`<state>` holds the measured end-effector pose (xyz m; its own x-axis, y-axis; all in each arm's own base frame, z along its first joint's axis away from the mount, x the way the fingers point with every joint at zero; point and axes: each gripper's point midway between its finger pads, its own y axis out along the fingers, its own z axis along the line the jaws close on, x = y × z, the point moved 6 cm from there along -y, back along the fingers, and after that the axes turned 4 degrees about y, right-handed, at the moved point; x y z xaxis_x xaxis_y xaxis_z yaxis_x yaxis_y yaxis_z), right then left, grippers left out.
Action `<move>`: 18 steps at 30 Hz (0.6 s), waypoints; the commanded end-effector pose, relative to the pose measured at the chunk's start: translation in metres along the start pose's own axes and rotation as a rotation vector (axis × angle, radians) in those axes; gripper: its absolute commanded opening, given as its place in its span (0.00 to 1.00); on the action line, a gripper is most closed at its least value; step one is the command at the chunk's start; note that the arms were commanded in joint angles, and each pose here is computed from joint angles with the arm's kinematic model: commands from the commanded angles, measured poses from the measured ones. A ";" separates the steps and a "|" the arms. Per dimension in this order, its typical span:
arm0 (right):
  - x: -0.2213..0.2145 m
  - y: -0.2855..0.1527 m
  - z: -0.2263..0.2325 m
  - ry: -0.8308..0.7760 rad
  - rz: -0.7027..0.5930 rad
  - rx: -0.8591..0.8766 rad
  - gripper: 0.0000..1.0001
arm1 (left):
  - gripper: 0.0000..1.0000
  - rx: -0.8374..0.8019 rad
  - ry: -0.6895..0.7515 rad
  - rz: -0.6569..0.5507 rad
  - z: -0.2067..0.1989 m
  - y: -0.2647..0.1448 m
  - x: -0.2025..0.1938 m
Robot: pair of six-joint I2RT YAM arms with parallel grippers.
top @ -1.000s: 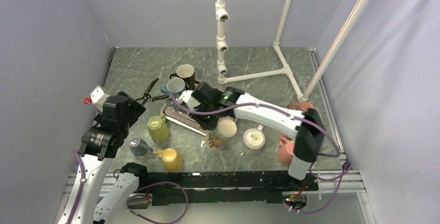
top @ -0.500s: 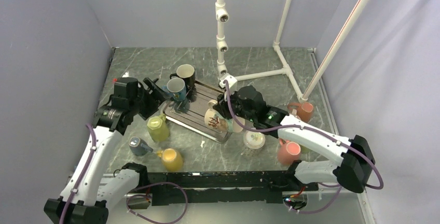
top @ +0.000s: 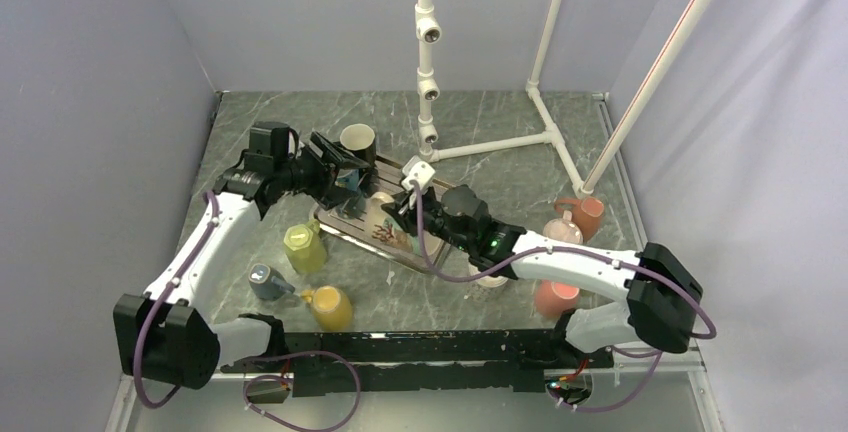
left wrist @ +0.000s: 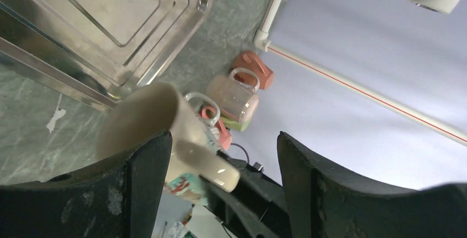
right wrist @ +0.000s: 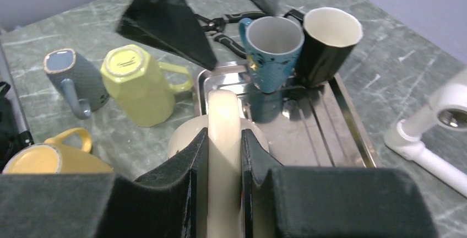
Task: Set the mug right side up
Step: Turn over the cup at the center of the board.
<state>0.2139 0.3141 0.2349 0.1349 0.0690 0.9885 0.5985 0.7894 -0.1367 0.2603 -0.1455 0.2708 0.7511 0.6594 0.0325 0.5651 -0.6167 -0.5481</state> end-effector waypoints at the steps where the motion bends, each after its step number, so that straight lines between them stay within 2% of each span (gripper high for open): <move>1: 0.065 0.007 0.011 -0.051 -0.279 0.026 0.00 | 0.75 -0.101 0.003 0.095 -0.022 -0.004 -0.004; 11: 0.058 0.019 0.020 -0.203 -0.279 0.053 0.00 | 0.74 -0.041 -0.010 0.215 -0.005 -0.003 -0.016; 18: 0.061 0.025 0.028 -0.317 -0.309 0.047 0.00 | 0.68 -0.034 -0.037 0.244 -0.003 0.002 -0.016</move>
<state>0.2137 0.3373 0.2131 -0.0667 0.2195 0.9733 0.5596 0.8158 -0.1456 0.2516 -0.1559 0.2602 0.8299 0.5413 -0.1353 0.3952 -0.7415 -0.5422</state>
